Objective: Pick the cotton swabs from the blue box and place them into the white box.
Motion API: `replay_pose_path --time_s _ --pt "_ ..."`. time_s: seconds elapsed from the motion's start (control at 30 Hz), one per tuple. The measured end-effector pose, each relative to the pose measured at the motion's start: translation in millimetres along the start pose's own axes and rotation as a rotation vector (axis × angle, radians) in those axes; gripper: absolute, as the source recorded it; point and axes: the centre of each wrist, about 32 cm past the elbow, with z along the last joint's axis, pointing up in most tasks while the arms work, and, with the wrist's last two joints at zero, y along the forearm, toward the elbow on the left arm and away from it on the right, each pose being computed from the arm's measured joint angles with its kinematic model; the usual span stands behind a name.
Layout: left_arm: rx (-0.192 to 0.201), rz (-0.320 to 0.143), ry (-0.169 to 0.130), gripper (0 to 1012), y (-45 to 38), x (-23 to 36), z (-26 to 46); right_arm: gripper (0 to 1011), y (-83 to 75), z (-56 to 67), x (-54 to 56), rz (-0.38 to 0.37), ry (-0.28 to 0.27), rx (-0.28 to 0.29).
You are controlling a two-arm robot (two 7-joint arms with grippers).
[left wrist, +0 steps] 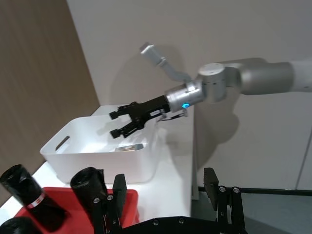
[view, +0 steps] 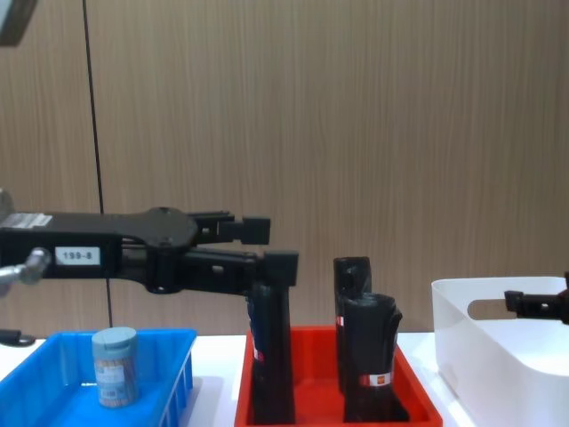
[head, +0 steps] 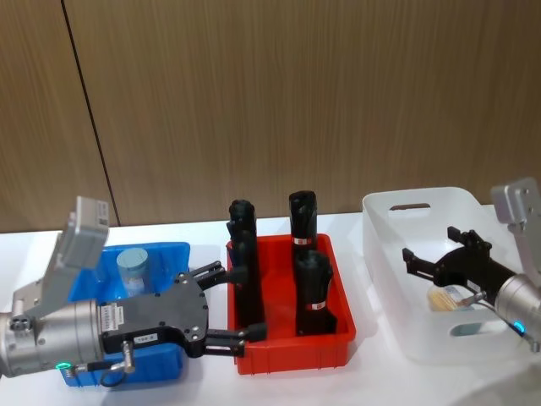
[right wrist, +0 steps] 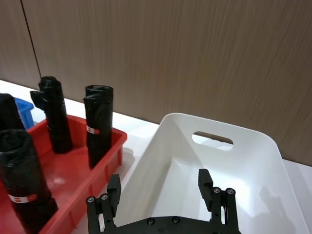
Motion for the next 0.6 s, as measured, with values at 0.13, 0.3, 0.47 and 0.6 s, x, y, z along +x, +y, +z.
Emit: replay_pose_path --time_s 0.13,0.3,0.47,0.6 --pt "0.005 0.041 -0.005 1004 -4.9 -3.3 -1.6 1001 -6.1 -1.0 -11.4 -0.002 0.002 0.027" --pt "0.011 0.097 -0.013 1004 -11.6 -8.1 -3.9 1001 -13.7 -1.1 -24.2 -0.008 0.006 0.060" --pt "0.016 0.145 -0.019 1004 -17.1 -12.3 -6.1 1001 -23.6 -1.1 -39.1 -0.015 0.014 0.098" --pt "0.020 0.192 -0.027 1004 -22.4 -16.4 -7.8 1001 -31.3 -0.6 -49.6 -0.020 0.021 0.126"
